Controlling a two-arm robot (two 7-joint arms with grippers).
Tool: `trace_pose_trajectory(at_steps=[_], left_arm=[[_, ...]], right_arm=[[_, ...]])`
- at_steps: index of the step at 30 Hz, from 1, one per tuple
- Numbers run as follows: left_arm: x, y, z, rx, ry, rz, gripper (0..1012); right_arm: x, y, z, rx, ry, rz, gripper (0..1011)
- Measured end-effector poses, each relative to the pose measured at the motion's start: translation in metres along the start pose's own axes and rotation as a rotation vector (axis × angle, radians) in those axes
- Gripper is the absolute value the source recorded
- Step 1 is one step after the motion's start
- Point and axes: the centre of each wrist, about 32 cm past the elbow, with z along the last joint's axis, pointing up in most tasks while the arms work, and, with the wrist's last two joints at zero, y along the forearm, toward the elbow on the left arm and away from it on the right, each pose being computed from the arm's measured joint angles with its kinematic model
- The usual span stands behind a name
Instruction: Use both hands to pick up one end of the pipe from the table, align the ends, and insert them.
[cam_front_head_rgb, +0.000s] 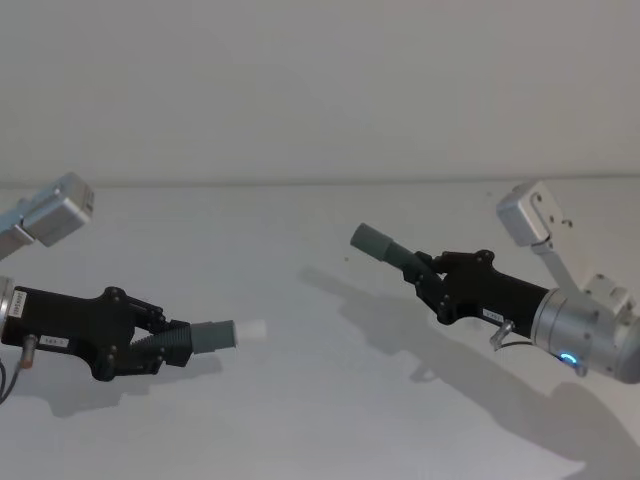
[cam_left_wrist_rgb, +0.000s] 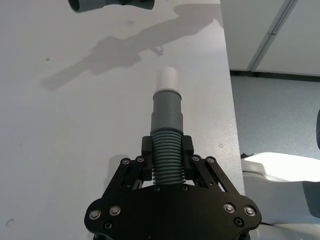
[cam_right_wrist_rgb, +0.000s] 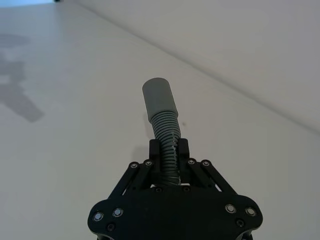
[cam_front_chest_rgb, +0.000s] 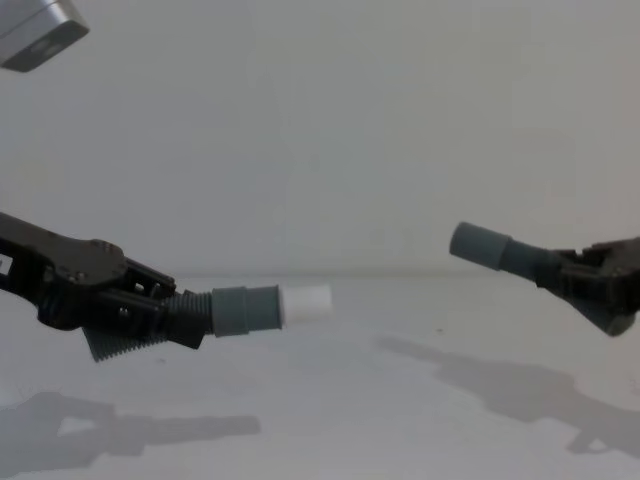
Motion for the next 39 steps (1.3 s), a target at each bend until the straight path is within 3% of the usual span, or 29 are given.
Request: trace_pose_trajectory(at_steps=[15,39], left_arm=[[0.0,0.0,0.0,0.0,0.0,0.0,301],[0.0,0.0,0.0,0.0,0.0,0.0,301]], right_arm=[[0.023,-0.005,0.002,0.129,-0.117,0.209,179],[0.055,-0.002,0.007,0.269,-0.254,0.558,179]])
